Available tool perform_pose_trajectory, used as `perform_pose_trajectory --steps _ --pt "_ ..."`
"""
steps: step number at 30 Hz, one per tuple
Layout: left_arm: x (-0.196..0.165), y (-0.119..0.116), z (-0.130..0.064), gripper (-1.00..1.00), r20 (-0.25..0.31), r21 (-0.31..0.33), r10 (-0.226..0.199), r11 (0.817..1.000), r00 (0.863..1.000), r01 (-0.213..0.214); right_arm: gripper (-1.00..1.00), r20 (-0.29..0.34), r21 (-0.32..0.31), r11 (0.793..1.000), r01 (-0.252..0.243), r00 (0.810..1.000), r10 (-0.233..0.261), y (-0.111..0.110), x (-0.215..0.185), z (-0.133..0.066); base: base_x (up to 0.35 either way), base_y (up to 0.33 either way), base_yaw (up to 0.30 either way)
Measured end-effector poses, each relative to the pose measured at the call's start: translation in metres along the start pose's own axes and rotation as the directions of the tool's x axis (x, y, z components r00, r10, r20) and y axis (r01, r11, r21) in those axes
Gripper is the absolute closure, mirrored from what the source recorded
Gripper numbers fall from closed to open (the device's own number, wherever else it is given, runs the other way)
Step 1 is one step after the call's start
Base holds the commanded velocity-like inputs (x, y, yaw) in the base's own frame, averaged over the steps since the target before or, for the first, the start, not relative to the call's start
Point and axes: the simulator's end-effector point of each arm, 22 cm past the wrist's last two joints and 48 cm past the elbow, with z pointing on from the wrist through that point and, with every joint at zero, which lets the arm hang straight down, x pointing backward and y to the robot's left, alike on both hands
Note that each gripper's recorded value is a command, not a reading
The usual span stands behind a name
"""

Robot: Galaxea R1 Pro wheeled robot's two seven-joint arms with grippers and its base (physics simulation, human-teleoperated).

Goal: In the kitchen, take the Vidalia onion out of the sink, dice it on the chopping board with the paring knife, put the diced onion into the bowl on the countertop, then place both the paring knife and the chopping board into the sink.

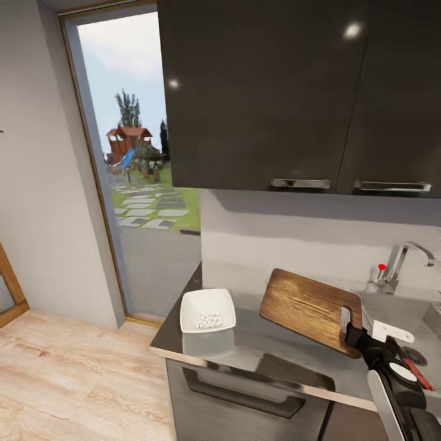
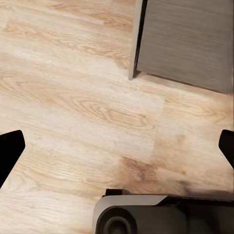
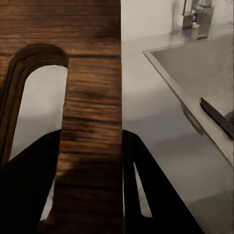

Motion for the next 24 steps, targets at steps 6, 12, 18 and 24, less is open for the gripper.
perform_pose_trajectory --steps 6,12,18,24 --pt "0.004 -0.001 -0.001 -1.0 -0.007 0.006 0.02 1.0 1.0 -0.02 1.0 -0.106 0.119 0.993 0.016 0.994 -0.003 -0.022 0.026 -0.004 -0.001 -0.288 0.0" --pt "0.006 -0.005 -0.001 -1.0 -0.011 0.012 0.025 1.0 1.0 -0.025 1.0 -0.175 0.345 0.934 -0.092 0.971 0.16 -0.062 0.052 -0.02 0.0 -0.294 0.0" --pt "0.006 -0.006 -0.001 -1.0 -0.011 0.013 0.025 1.0 1.0 -0.025 1.0 -0.212 0.383 0.909 -0.166 0.942 0.261 -0.056 0.068 -0.028 0.0 -0.296 -0.124" --pt "0.004 -0.006 -0.001 -1.0 -0.004 0.013 0.025 1.0 1.0 -0.025 1.0 -0.215 0.382 0.908 -0.171 0.939 0.267 -0.054 0.068 -0.029 0.0 -0.296 -0.252"
